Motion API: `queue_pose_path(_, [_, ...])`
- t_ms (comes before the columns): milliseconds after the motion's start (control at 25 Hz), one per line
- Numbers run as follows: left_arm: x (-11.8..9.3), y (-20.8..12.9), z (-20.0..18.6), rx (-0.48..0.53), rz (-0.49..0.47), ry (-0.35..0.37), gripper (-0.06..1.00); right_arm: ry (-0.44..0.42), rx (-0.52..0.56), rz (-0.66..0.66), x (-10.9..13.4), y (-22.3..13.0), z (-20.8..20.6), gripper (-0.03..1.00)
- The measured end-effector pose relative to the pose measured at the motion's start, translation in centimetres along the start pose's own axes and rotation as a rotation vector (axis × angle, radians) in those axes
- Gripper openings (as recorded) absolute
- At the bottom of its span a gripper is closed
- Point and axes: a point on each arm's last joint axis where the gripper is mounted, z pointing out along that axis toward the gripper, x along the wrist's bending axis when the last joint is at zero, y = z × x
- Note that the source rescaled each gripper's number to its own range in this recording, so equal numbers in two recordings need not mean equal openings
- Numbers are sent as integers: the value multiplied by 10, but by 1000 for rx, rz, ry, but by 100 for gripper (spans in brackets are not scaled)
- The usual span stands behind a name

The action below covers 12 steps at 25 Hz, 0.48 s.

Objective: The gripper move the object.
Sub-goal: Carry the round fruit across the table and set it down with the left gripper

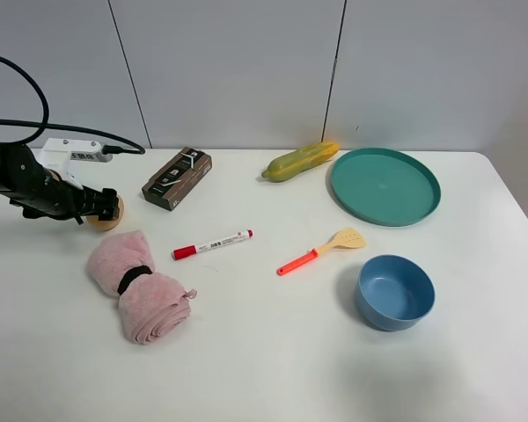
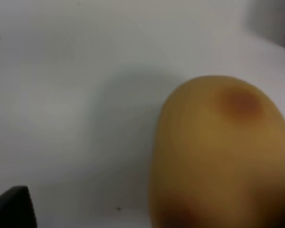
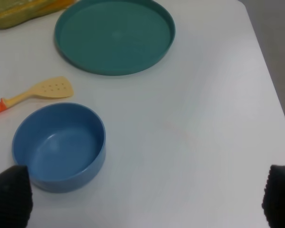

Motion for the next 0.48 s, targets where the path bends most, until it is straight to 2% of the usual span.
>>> queue_pose_path(280, [0, 1, -1, -3, -80, 0, 99, 0, 0, 0, 0, 0, 0, 100])
queue_pose_path(480, [-9, 16, -27, -65, -71, -17, 99, 0, 0, 0, 0, 0, 0, 100])
